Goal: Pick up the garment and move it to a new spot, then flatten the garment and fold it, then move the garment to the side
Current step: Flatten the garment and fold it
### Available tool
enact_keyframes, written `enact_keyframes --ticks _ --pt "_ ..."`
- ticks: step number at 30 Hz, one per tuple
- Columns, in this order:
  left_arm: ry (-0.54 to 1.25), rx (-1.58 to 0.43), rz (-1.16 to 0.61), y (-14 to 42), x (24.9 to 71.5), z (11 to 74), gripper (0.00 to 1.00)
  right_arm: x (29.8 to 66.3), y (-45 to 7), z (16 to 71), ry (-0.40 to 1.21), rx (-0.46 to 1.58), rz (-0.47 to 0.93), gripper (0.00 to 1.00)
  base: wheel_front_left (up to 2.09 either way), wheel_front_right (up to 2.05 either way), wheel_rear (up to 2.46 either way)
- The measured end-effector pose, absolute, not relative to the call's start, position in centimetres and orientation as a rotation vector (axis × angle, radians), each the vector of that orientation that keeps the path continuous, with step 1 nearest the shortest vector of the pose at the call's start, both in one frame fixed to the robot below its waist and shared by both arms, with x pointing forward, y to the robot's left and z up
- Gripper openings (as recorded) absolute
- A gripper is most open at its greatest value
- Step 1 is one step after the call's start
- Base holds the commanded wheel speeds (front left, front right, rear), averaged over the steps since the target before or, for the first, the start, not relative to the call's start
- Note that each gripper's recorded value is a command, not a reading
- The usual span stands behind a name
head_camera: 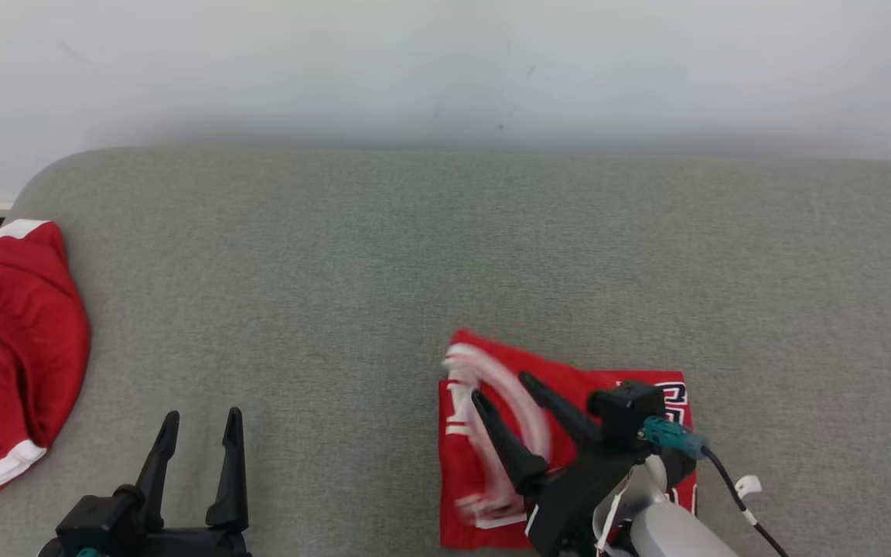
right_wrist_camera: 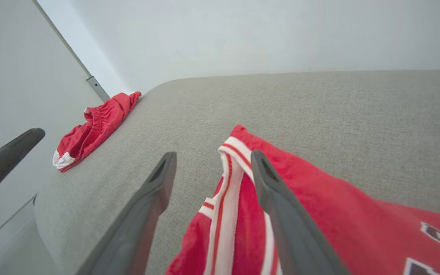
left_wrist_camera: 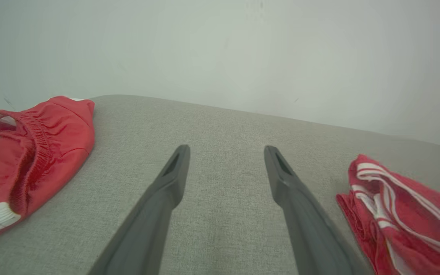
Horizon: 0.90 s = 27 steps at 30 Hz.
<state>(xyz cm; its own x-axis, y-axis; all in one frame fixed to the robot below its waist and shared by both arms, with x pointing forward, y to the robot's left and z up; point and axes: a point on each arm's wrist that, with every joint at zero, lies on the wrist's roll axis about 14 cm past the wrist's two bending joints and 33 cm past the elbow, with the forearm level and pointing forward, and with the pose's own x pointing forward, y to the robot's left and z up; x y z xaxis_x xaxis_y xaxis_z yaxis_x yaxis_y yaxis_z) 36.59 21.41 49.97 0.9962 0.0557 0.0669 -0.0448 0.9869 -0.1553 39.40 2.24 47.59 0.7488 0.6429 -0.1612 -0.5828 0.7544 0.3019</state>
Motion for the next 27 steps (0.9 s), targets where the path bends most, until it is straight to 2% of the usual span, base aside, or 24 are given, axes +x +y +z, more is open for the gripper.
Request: enact_keyframes --ticks 6,13,18,27 --pt "-0.079 -0.158 0.019 20.4 37.2 50.3 1.0 40.6 0.1 52.0 0.075 0.253 0.643 1.0 0.0 0.0 0.0" --pt "-0.106 -0.153 -0.019 19.3 37.8 51.2 1.0 41.6 -8.7 55.7 -0.141 0.236 0.418 1.0 0.0 0.0 0.0" --pt "-0.119 -0.151 -0.068 17.7 38.2 51.7 1.0 40.0 -14.6 56.4 -0.223 0.194 0.247 1.0 0.0 0.0 0.0" --pt "-0.099 -0.146 -0.132 15.7 38.2 51.2 1.0 37.4 -17.0 55.7 -0.235 0.186 0.136 1.0 0.0 0.0 0.0"
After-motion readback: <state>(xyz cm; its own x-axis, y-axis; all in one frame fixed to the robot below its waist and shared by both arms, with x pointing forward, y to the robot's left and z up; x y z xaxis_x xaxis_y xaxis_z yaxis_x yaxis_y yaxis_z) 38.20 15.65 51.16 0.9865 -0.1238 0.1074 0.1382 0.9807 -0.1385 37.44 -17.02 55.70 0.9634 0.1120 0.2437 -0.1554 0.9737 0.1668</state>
